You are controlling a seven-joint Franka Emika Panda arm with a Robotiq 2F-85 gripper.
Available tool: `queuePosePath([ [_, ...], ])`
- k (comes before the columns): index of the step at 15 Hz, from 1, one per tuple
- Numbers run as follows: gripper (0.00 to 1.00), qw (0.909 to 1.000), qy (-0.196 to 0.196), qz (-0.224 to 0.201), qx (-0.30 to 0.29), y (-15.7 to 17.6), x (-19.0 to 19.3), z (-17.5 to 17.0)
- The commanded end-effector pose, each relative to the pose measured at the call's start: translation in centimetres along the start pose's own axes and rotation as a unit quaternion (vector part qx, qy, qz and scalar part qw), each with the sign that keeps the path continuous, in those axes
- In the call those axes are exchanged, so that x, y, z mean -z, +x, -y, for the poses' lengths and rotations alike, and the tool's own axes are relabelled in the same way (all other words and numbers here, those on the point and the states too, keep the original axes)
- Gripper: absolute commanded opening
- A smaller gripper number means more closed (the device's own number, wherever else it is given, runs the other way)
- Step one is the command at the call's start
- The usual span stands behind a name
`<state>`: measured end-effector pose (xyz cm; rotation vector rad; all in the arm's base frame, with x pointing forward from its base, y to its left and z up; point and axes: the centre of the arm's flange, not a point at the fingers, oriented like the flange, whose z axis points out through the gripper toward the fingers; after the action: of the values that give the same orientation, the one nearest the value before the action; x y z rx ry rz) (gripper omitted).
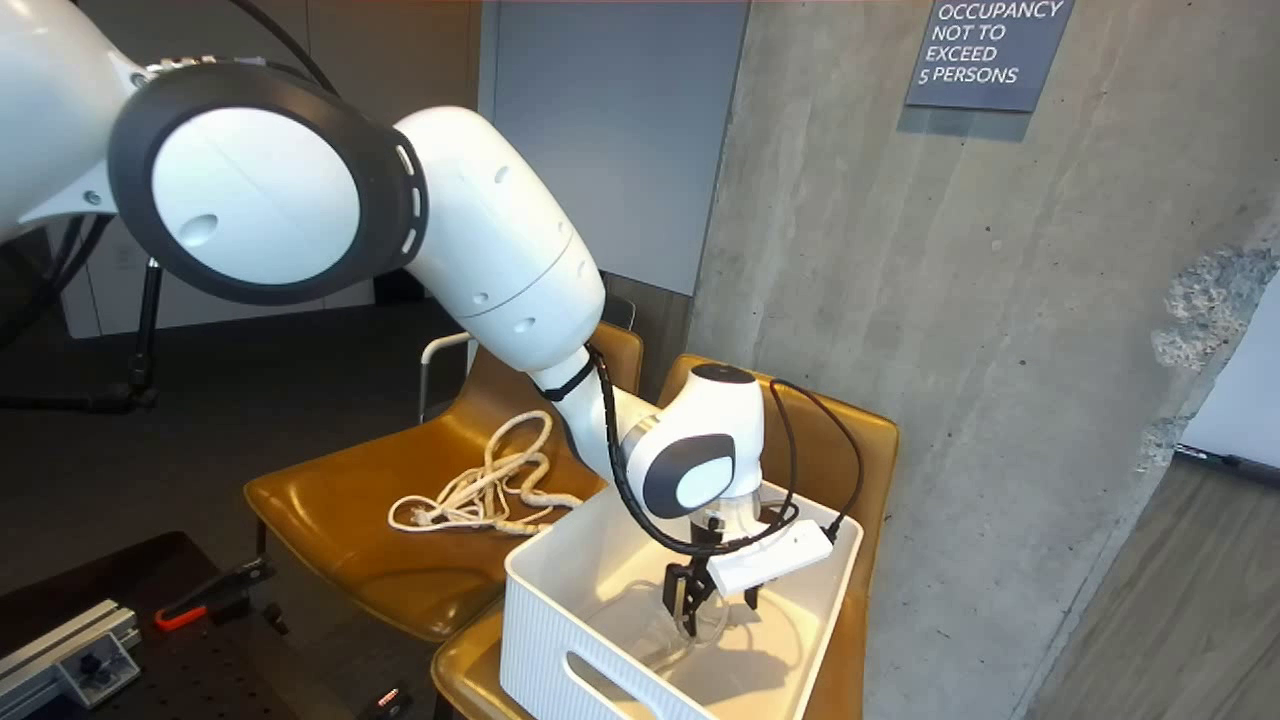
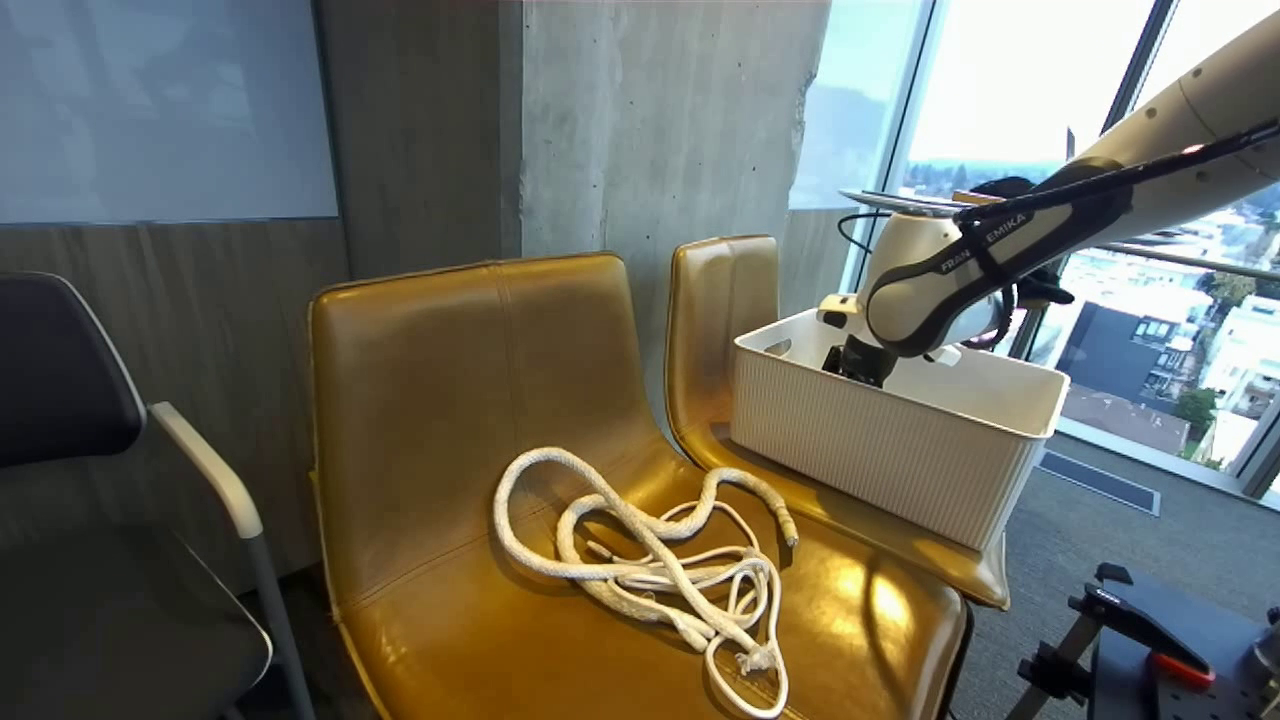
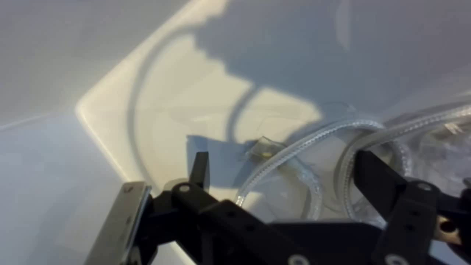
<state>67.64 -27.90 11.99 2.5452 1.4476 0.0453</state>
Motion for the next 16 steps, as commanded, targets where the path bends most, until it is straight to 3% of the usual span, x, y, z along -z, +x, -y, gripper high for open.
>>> queuePosePath([
  [1, 1.0, 0.9997, -0.005, 0.018, -0.013, -0.8, -1.4, -2.3],
  [2, 0.98, 0.9997, -0.004, 0.018, -0.015, -0.7, -1.5, -2.4],
  [3, 0.74, 0.9997, -0.003, 0.018, -0.016, -0.6, -1.5, -2.4],
  [5, 0.72, 0.9997, -0.002, 0.02, -0.014, -0.6, -1.8, -2.4],
  [14, 0.04, 0.9991, -0.005, 0.025, -0.034, -2.5, -2.6, -3.6],
  [16, 0.0, 0.9989, -0.008, 0.025, -0.038, -2.8, -2.5, -4.0],
])
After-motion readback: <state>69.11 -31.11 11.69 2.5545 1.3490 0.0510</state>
